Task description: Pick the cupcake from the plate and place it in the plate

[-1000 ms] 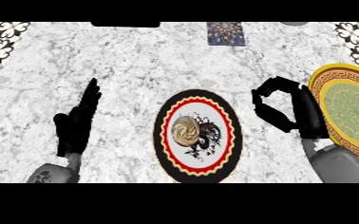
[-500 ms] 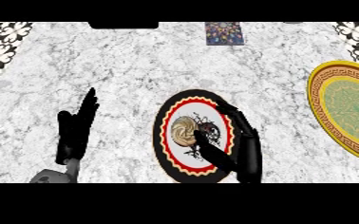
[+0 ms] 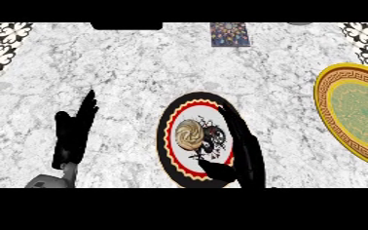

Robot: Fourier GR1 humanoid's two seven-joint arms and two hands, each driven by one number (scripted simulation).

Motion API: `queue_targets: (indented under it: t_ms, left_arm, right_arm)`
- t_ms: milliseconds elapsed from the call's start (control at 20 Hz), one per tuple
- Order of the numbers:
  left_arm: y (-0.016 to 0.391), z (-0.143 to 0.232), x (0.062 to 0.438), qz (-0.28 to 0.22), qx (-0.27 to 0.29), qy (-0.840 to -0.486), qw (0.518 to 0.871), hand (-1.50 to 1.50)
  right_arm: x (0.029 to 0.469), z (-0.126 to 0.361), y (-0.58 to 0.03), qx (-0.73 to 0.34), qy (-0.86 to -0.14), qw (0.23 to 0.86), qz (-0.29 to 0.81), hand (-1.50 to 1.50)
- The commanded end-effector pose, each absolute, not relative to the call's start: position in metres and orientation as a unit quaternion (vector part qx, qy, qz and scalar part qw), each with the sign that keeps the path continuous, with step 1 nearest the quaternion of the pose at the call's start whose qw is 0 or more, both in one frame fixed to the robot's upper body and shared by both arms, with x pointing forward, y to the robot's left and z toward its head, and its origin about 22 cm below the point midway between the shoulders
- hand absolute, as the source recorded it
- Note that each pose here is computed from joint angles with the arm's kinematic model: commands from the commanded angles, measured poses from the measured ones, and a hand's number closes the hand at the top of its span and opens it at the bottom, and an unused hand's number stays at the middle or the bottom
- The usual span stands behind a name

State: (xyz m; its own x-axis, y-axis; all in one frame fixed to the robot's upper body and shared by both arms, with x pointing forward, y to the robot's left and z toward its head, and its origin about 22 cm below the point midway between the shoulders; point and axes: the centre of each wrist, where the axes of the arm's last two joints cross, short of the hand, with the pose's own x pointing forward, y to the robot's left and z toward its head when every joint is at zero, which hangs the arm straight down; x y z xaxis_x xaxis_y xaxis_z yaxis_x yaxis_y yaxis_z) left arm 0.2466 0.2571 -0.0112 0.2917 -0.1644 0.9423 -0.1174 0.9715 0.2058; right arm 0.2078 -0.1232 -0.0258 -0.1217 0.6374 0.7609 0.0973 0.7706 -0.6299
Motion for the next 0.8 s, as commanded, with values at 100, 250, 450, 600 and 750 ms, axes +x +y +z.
queue_targets:
  t_ms: [100,250,450,600,750]
  left_arm:
    - [0.253,-0.004,0.253,-0.011,0.126,-0.6,0.79,0.0]
    - [0.256,-0.004,0.249,-0.012,0.113,-0.591,0.799,0.0]
    - [0.251,-0.01,0.243,-0.013,0.112,-0.597,0.794,0.0]
    - [0.257,-0.014,0.256,-0.014,0.125,-0.6,0.79,0.0]
    - [0.244,-0.011,0.245,-0.019,0.116,-0.6,0.791,0.0]
  right_arm:
    - [0.224,0.023,-0.11,-0.304,-0.632,0.634,0.326,-1.5]
    - [0.233,0.048,-0.092,-0.294,-0.574,0.669,0.369,-1.5]
    - [0.224,0.067,-0.067,-0.268,-0.516,0.699,0.417,-1.5]
    - [0.224,0.069,-0.065,-0.253,-0.497,0.712,0.426,-1.5]
    - [0.251,0.075,-0.074,-0.255,-0.483,0.72,0.428,-1.5]
